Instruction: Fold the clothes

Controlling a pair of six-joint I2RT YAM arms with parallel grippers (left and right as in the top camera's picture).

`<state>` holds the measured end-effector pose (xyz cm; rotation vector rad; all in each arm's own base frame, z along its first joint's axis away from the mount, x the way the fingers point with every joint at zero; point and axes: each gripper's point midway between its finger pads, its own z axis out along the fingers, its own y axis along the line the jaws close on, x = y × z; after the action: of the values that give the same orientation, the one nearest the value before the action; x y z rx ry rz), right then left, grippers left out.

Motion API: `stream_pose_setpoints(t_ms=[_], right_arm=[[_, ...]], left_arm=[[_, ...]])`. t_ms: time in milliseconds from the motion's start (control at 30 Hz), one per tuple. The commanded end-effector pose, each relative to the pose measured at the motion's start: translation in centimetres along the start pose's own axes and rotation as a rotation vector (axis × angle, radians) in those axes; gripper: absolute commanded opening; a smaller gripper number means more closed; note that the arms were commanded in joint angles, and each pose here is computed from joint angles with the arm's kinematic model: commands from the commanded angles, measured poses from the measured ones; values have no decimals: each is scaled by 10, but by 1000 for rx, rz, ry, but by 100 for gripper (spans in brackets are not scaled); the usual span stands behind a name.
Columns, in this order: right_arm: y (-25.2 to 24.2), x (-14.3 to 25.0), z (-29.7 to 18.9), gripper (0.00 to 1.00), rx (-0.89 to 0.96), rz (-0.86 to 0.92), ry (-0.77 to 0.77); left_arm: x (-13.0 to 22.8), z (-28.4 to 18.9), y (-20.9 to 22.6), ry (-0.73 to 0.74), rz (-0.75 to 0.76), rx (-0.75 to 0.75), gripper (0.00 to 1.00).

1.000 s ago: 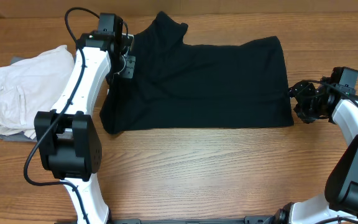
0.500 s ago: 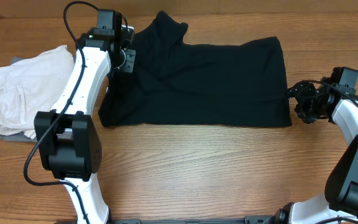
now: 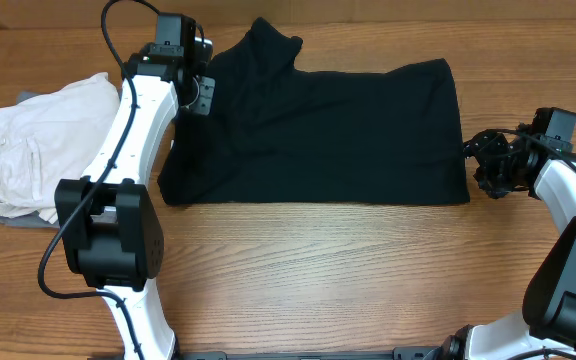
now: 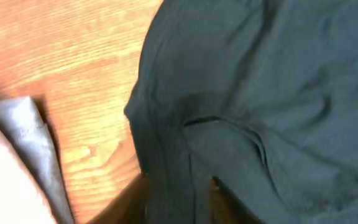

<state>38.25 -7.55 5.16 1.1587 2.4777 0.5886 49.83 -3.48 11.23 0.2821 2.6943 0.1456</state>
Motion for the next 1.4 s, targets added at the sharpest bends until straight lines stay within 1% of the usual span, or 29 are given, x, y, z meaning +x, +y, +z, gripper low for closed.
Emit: stream_pose_setpoints(t_ms=[0,33,100,133,200,233,400,467,533,600,667,733,767,1067,1200,1333,1367], right_arm=[[-1,-1,0,74,5,-5,-5],[-1,-1,0,74,5,-5,-5],[-1,-1,0,75,5,-5,-5],[-1,-1,0,74,4,-5,-5],[-1,-1,0,74,5,-5,-5],[-1,-1,0,74,5,-5,-5],[-1,-1,0,74,5,-5,-4],[-2,0,0,74,7,-3,0],[-2,0,0,75,8,-2,2],[-2,1,0,75,9,-2,3],[-2,1,0,75,9,-1,3],[-2,1,0,75,9,-1,3],[-2,1,0,75,9,-1,3],[-2,1,0,75,9,-1,4],[-3,1,0,75,10,-1,3],[-2,1,0,75,10,-2,2],[-3,1,0,75,10,-2,2]], left_arm=[[8,-6,-2,48,11,10,49],[20,-7,-5,97,4,28,52],[49,-11,-13,213,-18,67,53],[64,-14,-14,273,-16,77,52],[90,-17,-16,377,-25,87,46],[99,-16,-17,406,-39,91,46],[130,10,-31,459,-54,143,55],[141,23,-36,458,-60,164,56],[150,34,-40,455,-68,169,54],[157,42,-43,454,-77,173,50],[160,44,-45,455,-81,182,37],[160,44,-43,453,-79,173,11],[159,44,-42,451,-78,166,4],[128,31,-5,398,-68,27,5],[119,31,3,366,-42,23,18],[112,34,8,334,-36,17,29],[112,35,9,332,-35,14,30]])
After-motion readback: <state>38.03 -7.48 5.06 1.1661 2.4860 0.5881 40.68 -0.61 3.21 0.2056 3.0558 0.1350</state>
